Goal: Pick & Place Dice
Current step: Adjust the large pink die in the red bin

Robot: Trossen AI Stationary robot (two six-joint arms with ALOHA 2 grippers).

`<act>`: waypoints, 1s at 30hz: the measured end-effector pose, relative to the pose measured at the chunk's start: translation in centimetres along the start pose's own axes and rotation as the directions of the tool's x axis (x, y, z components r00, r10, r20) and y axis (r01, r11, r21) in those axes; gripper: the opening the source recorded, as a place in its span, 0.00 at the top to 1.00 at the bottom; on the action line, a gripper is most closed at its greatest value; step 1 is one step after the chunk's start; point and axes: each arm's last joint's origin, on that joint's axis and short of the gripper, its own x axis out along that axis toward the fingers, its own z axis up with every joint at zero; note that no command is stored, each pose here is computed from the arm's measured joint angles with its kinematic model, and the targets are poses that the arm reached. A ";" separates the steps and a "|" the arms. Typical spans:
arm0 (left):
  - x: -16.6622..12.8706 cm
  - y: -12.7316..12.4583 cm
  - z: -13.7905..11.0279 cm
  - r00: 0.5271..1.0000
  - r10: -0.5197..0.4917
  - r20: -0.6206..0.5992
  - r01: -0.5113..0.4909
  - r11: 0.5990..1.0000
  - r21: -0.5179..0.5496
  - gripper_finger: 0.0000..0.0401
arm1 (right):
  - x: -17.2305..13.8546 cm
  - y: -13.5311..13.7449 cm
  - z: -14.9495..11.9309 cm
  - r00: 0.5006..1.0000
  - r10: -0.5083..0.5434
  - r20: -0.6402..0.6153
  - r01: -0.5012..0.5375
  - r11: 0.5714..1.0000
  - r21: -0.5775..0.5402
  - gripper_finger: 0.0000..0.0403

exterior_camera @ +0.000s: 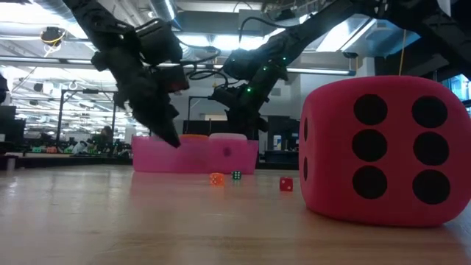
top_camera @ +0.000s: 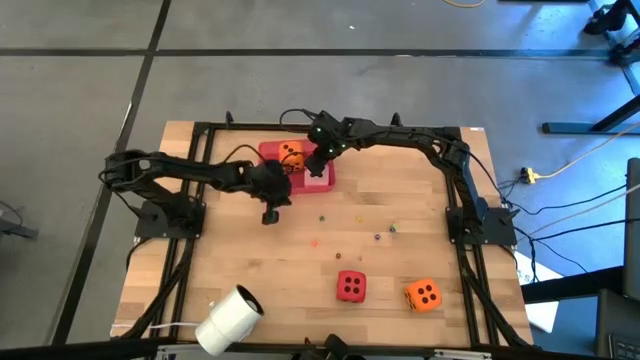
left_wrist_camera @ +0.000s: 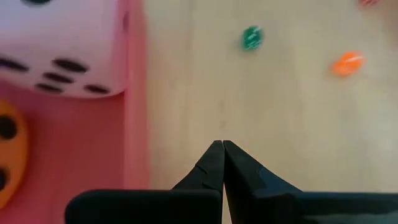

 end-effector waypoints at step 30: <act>-1.8 1.4 1.2 0.962 0.269 0.043 -0.266 0.961 -0.072 1.00 | -0.2 0.9 -0.8 0.997 0.021 -0.075 -0.029 0.993 -0.113 0.99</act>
